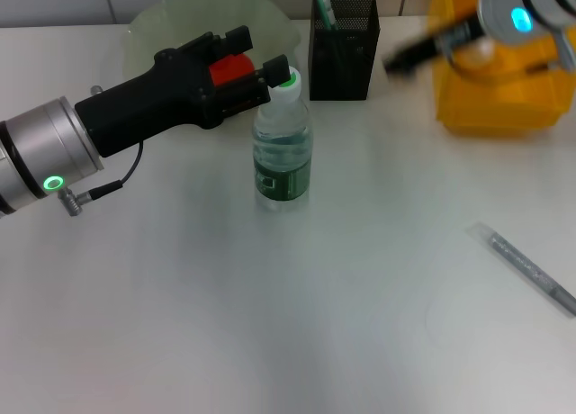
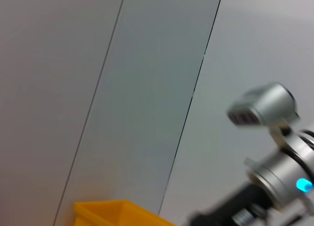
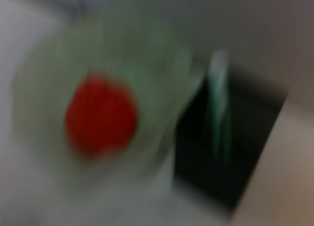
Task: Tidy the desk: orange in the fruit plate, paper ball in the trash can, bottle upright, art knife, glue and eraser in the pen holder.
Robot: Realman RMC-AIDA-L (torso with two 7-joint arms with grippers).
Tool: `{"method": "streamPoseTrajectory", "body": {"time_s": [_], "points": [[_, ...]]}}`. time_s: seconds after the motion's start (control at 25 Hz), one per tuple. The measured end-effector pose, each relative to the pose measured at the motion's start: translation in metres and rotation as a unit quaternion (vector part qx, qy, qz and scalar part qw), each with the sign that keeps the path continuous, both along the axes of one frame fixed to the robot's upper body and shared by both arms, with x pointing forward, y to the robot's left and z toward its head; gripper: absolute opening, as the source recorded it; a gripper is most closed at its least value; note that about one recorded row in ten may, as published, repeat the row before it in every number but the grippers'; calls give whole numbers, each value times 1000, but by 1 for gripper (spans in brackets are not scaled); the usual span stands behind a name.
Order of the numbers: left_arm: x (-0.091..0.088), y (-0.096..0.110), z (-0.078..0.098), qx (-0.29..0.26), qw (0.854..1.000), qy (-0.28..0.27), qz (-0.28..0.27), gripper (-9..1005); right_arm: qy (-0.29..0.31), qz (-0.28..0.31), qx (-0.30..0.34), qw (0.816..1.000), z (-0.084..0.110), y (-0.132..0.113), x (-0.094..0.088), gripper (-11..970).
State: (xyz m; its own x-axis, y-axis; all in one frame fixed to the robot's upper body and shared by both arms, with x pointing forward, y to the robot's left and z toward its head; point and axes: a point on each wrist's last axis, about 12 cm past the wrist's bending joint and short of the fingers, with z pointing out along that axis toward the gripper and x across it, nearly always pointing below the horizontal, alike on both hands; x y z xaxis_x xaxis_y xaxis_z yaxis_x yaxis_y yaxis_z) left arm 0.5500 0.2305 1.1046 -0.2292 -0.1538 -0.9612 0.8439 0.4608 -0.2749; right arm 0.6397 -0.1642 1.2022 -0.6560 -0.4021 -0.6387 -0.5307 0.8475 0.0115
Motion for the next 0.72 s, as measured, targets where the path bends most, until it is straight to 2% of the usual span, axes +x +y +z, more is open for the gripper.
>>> {"method": "streamPoseTrajectory", "body": {"time_s": [0.2,0.36,0.72], "points": [[0,0,1,-3,1000,-1,-2,802,-83,-24,26,996,2,6,26,308],[0,0,1,-5,1000,-2,-2,802,-128,-18,19,991,-1,12,40,322],[0,-1,1,-5,1000,-3,-3,802,-109,5,-7,994,-16,34,53,354]]}}
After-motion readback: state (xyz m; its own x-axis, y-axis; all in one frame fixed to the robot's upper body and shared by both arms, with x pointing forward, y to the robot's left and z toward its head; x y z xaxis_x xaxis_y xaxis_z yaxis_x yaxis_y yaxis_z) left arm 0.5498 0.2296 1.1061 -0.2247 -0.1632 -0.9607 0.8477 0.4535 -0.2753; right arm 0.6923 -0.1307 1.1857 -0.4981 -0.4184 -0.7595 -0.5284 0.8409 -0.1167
